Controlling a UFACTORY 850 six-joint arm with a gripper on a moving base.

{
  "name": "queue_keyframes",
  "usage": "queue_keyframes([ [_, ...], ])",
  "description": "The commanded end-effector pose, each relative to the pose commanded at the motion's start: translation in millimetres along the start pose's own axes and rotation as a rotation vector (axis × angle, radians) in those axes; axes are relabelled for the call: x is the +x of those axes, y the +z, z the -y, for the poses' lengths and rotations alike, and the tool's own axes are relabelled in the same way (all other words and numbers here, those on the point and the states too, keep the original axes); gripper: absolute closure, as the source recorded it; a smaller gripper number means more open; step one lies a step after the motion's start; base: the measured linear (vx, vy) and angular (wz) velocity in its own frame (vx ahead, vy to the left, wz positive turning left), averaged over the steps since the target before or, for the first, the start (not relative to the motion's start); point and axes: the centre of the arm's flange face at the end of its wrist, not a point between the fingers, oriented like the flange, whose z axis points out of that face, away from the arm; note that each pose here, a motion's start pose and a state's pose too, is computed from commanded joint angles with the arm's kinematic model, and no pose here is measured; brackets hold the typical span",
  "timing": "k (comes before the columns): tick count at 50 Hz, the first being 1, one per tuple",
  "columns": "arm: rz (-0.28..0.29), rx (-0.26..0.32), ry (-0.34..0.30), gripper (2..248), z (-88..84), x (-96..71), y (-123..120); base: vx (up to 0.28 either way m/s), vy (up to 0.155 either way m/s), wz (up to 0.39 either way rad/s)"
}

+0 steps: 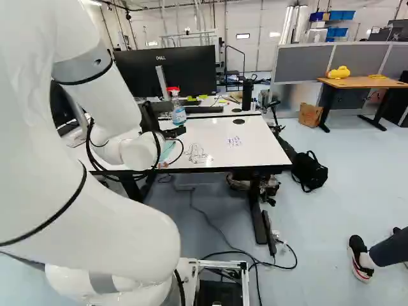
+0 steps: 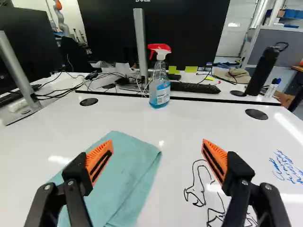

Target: Clean the table with the green towel

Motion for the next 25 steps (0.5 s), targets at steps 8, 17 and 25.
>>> queue_keyframes([
  [8, 0.001, 0.028, -0.007, 3, 10.1, 1.6, 4.8, 0.000, 0.000, 0.000],
  [17, 0.002, 0.058, -0.015, 3, 21.6, 3.5, 10.4, 0.000, 0.000, 0.000],
  [25, 0.003, 0.084, -0.022, 3, 31.8, 5.7, 16.9, 0.000, 0.000, 0.000],
])
